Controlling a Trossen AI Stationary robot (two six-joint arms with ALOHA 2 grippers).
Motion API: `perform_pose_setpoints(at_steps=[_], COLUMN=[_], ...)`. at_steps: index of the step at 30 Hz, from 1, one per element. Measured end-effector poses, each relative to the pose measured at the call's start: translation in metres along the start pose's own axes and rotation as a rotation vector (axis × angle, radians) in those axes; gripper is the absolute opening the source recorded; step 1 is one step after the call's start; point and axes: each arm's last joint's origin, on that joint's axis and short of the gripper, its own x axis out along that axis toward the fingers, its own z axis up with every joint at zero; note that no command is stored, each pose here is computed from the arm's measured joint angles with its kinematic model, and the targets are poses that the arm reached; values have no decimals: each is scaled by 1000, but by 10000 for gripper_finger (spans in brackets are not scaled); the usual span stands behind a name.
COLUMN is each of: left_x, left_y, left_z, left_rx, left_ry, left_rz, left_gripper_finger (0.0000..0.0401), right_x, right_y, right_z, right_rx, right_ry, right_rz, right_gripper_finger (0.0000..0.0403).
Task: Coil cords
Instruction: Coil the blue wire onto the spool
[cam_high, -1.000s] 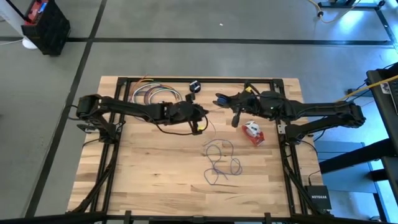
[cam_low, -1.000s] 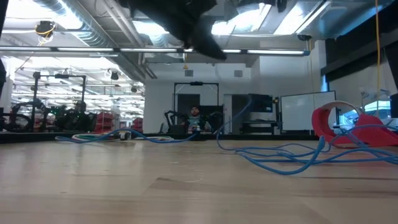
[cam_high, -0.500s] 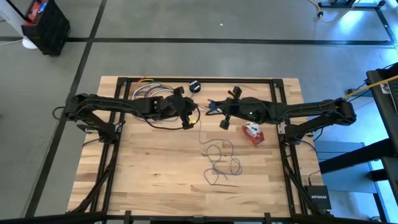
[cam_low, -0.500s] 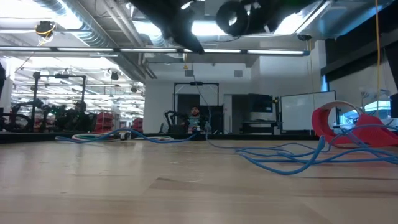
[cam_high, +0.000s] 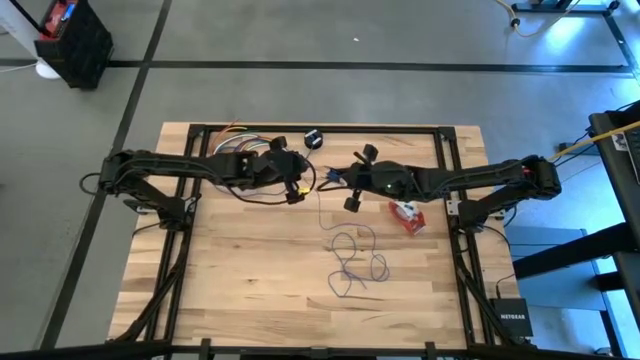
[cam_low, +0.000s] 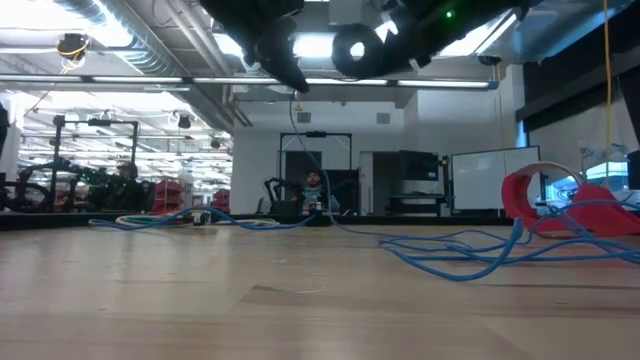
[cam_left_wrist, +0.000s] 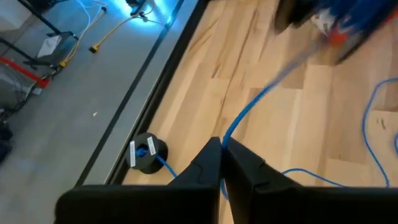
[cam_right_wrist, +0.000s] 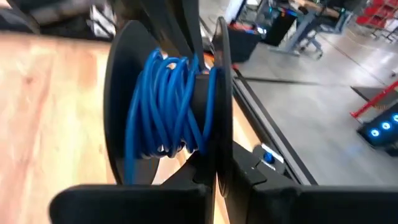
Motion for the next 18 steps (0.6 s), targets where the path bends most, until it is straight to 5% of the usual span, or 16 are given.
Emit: perform_pose_setpoints(at_steps=[10,18], left_x=[8,-24], left_y=[7,7], left_z=[-10,2], left_rx=[-27,-53], left_ry=[31,-87], left_rz=[28,0], left_gripper_finger=[6,4], right_x=[0,10], right_y=[3,3], right_z=[2,-13], right_rx=[2,-68], right_ry=[-32,100], right_rz=[114,-84], right_gripper_finger=[19,19])
